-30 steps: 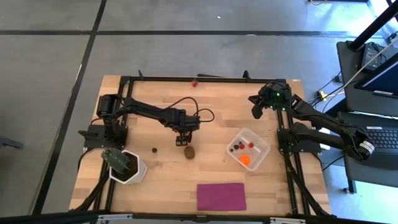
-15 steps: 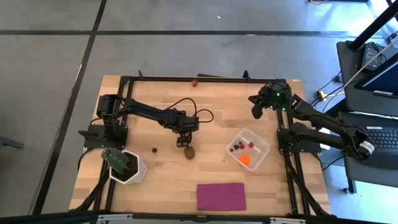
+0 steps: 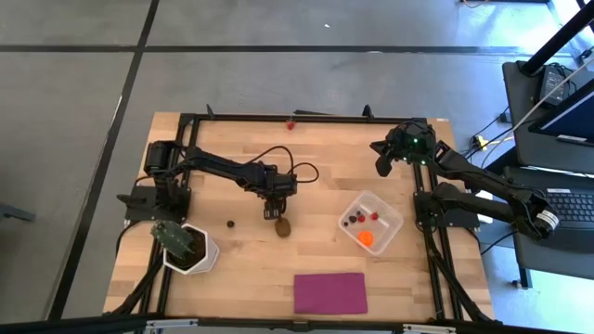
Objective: Pick and placing Produce into tupperware
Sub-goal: Put the strawberry into the transparent bin
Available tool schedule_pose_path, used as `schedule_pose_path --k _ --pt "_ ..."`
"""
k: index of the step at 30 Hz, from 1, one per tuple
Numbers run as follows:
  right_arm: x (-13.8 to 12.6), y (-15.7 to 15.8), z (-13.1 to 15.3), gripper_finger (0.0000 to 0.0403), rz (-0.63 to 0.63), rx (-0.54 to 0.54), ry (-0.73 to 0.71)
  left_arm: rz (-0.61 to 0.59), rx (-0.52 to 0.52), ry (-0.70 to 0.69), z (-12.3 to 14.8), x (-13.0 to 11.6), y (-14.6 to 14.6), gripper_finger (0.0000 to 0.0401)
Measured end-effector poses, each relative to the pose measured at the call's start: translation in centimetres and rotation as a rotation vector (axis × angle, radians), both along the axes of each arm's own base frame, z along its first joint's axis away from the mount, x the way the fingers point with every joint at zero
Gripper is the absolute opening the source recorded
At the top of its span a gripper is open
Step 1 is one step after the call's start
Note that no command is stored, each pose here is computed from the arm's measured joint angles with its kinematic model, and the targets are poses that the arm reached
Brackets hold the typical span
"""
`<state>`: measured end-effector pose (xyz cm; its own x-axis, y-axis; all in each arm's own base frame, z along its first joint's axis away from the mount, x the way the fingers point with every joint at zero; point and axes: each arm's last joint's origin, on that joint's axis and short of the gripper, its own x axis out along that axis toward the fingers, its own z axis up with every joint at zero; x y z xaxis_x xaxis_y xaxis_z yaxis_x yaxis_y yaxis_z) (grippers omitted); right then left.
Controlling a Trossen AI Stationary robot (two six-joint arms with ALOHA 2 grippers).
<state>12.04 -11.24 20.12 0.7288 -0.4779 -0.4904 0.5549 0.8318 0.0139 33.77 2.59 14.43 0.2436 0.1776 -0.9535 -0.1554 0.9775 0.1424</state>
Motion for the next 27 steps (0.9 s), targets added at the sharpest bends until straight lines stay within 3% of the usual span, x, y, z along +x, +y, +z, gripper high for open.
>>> schedule_pose_path --k 17,23,27 --pt "0.0 0.0 0.0 0.0046 0.002 -0.002 0.002 0.024 -0.005 -0.043 1.1 0.3 0.1 0.0188" --pt "0.1 -0.1 0.2 0.0046 0.0 -0.017 -0.018 0.018 -0.011 -0.254 7.1 2.8 0.5 0.0191" --pt "0.2 -0.2 0.5 0.0046 -0.002 -0.039 -0.045 -0.044 -0.026 -0.494 12.7 5.3 0.4 0.019"
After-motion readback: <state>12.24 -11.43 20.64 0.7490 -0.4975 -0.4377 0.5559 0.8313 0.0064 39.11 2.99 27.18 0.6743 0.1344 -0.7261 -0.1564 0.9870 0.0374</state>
